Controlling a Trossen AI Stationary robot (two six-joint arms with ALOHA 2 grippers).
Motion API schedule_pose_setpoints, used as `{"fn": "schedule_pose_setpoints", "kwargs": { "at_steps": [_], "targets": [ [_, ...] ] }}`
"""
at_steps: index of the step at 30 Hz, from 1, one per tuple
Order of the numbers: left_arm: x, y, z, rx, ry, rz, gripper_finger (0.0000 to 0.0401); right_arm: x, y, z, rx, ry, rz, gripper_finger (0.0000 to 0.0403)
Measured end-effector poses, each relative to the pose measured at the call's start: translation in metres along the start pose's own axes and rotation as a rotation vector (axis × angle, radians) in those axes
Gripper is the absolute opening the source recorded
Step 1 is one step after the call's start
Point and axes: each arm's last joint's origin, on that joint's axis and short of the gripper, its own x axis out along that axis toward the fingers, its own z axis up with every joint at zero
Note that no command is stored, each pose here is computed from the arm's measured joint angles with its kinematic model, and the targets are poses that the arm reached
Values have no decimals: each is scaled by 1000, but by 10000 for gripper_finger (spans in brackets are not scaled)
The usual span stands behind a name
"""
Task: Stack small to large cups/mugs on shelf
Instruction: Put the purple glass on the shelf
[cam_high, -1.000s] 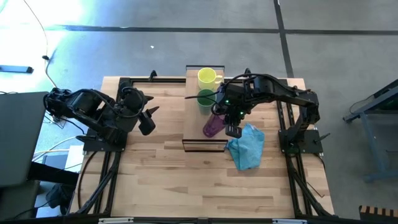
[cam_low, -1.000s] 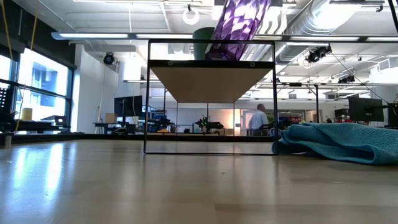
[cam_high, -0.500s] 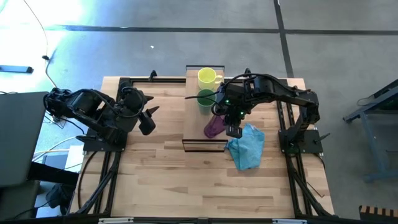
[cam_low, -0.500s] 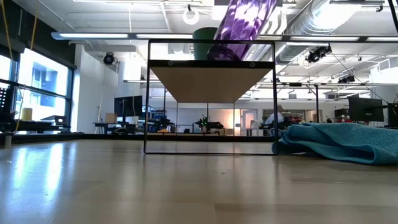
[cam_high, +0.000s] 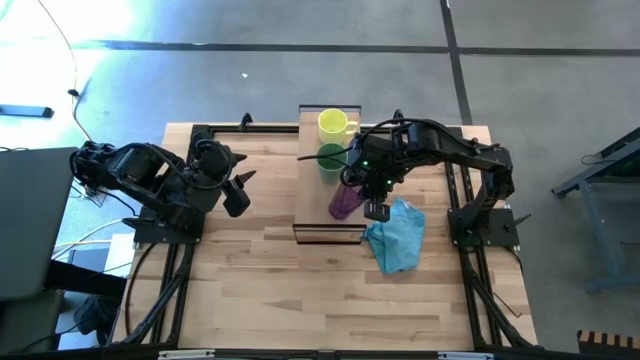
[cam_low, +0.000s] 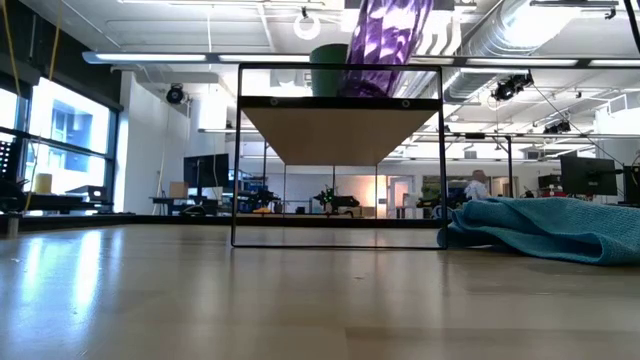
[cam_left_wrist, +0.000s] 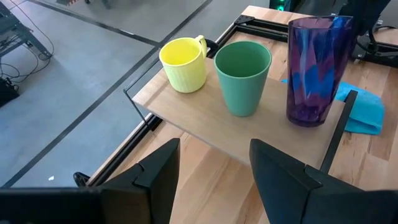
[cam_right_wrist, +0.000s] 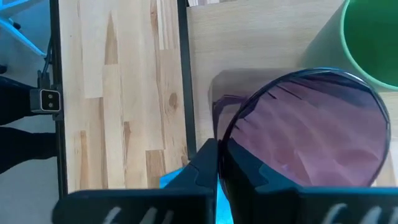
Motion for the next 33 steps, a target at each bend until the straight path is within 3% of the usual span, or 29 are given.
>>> {"fn": "schedule_pose_setpoints", "kwargs": {
  "at_steps": [33],
  "targets": [
    [0,-1,1,-16,-4,-5,184,1,6,-1,-84,0,-31,0]
  ]
}}
